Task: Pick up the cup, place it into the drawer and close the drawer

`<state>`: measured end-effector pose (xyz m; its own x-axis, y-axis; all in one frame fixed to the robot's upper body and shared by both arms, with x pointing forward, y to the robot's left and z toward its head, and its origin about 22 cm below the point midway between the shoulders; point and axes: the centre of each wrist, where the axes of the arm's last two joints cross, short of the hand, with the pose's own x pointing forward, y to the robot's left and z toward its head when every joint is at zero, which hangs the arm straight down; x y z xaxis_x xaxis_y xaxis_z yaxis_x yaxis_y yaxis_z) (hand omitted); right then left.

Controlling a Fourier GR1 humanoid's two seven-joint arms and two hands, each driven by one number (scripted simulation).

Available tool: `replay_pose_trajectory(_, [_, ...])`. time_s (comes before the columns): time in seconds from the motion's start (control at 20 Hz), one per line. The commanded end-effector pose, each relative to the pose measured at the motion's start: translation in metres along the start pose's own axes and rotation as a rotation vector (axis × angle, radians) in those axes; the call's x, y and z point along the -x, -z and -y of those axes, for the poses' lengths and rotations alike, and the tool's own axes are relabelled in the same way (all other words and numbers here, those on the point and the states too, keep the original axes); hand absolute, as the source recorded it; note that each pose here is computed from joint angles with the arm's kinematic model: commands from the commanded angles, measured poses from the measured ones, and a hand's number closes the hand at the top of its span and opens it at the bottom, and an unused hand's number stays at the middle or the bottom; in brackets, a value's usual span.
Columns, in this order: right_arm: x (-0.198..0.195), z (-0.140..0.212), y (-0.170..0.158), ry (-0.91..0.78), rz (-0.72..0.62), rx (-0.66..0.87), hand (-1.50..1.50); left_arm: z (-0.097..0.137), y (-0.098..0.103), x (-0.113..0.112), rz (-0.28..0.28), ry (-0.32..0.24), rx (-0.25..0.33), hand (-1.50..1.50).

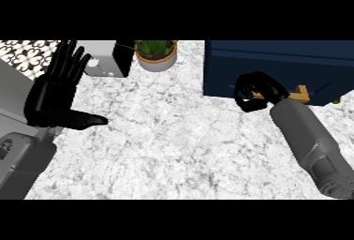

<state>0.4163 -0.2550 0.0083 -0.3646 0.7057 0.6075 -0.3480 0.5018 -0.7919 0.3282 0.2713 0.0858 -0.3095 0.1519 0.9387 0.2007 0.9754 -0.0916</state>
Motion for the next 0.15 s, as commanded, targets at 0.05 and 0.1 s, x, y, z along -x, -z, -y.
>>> replay_pose_trajectory(0.05, [0.0029,0.0552,-0.0029,-0.092,-0.135,0.145,1.5,0.0036,-0.0057,0.008,-0.006,-0.001,0.012,-1.5])
replay_pose_trajectory(0.1, [-0.0006,0.0632,-0.0007,-0.086,-0.123,0.155,1.5,0.0054,-0.0043,0.0107,-0.015,-0.008,0.004,-1.5])
